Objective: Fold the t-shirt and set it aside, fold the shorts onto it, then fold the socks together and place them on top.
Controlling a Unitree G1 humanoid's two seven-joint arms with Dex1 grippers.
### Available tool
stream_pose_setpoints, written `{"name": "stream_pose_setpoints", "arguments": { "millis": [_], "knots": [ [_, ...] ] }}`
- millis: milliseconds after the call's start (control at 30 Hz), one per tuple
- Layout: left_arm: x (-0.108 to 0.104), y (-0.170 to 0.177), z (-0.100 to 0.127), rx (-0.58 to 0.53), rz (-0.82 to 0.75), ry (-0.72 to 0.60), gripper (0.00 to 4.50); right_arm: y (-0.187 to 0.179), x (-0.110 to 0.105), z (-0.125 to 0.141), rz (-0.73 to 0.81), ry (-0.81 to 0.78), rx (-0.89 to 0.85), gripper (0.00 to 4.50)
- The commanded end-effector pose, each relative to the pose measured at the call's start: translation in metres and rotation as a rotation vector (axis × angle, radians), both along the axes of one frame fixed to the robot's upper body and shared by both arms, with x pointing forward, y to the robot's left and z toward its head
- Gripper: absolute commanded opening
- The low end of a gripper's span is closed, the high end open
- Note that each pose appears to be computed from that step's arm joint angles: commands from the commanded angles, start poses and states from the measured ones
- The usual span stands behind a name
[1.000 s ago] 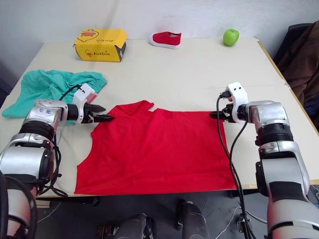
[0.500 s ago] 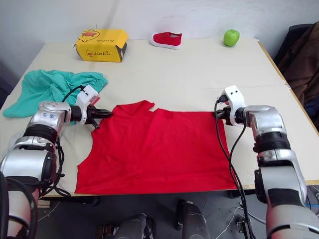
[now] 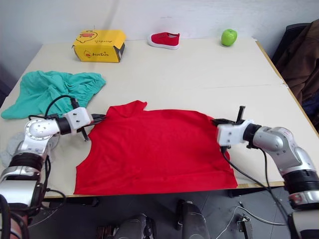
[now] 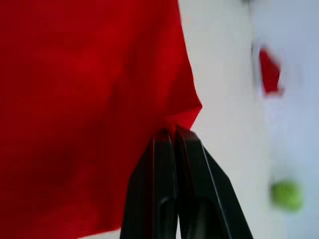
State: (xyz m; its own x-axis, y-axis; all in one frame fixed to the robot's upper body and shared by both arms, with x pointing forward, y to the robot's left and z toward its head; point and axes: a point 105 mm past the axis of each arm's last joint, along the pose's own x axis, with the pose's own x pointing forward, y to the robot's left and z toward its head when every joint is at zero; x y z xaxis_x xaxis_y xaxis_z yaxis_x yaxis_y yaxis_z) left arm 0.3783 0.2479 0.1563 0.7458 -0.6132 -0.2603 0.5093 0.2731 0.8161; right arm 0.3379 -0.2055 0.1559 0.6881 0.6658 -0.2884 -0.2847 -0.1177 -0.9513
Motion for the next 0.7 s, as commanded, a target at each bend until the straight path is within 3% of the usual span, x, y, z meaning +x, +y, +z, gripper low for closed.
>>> {"name": "stream_pose_setpoints", "arguments": {
  "millis": [33,167,333,467,700],
  "knots": [
    [-0.015,-0.001,0.005,0.172,-0.089,-0.189,0.01,-0.002,-0.015,-0.019,0.117,-0.044,-0.119,0.00],
    [-0.026,-0.005,0.001,0.313,-0.173,-0.310,0.01,-0.002,-0.023,-0.032,0.182,-0.044,-0.181,0.00],
    [-0.025,0.000,-0.012,0.439,-0.184,-0.374,0.01,-0.010,-0.025,-0.047,0.186,-0.016,-0.231,0.00],
    [-0.021,0.006,-0.016,0.470,-0.166,-0.395,0.01,-0.017,-0.018,-0.048,0.138,-0.017,-0.231,0.00],
    [-0.007,0.017,-0.002,0.473,-0.074,-0.426,0.01,-0.030,-0.016,-0.044,0.124,-0.040,-0.282,0.00]
  ]
}}
